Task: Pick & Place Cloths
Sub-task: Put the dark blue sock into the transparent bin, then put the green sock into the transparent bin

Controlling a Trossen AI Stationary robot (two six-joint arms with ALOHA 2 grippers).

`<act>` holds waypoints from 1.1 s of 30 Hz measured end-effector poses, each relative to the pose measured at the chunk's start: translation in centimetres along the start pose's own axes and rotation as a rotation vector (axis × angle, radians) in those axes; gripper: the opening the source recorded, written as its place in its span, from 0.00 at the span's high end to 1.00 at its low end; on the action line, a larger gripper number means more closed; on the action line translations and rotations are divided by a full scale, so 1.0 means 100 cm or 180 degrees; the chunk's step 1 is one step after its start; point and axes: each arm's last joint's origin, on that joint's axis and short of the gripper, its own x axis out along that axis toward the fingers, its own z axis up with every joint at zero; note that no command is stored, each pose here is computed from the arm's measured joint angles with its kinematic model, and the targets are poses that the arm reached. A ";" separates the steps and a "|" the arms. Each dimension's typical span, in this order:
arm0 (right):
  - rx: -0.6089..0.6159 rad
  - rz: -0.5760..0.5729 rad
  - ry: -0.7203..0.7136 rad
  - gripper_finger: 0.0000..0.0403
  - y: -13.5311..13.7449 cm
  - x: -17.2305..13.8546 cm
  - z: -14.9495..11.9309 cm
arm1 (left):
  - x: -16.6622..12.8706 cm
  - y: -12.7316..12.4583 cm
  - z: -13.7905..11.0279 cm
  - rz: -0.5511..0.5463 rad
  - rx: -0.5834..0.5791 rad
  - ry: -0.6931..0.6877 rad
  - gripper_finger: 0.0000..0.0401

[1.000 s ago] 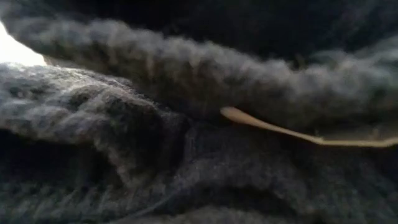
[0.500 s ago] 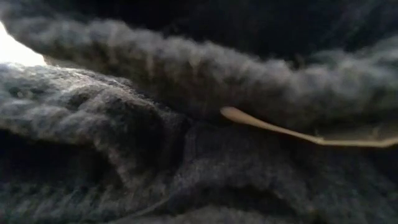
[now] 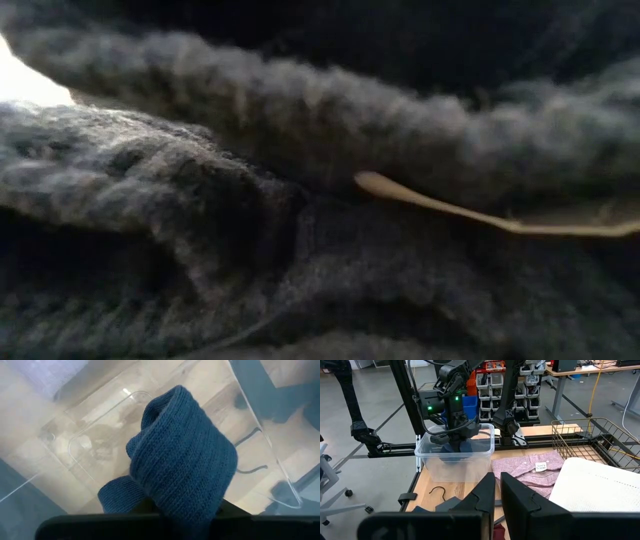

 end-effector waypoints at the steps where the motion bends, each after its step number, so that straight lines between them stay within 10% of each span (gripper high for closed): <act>1: 0.0000 0.0000 0.0000 0.95 0.000 0.000 0.000 | 0.000 -0.001 0.000 -0.0017 0.0011 0.0005 0.92; 9: -0.0001 -0.0002 0.0000 0.95 0.000 0.000 0.000 | 0.000 -0.002 0.000 -0.0054 0.0042 0.0008 0.88; 23: -0.0005 -0.0020 -0.0004 0.95 0.000 0.000 0.000 | -0.018 0.003 0.005 -0.0338 -0.0037 0.0270 0.50; 33: 0.0003 -0.0014 -0.0027 0.95 0.000 0.000 0.001 | -0.061 0.019 0.027 -0.1234 -0.0313 0.0025 0.56</act>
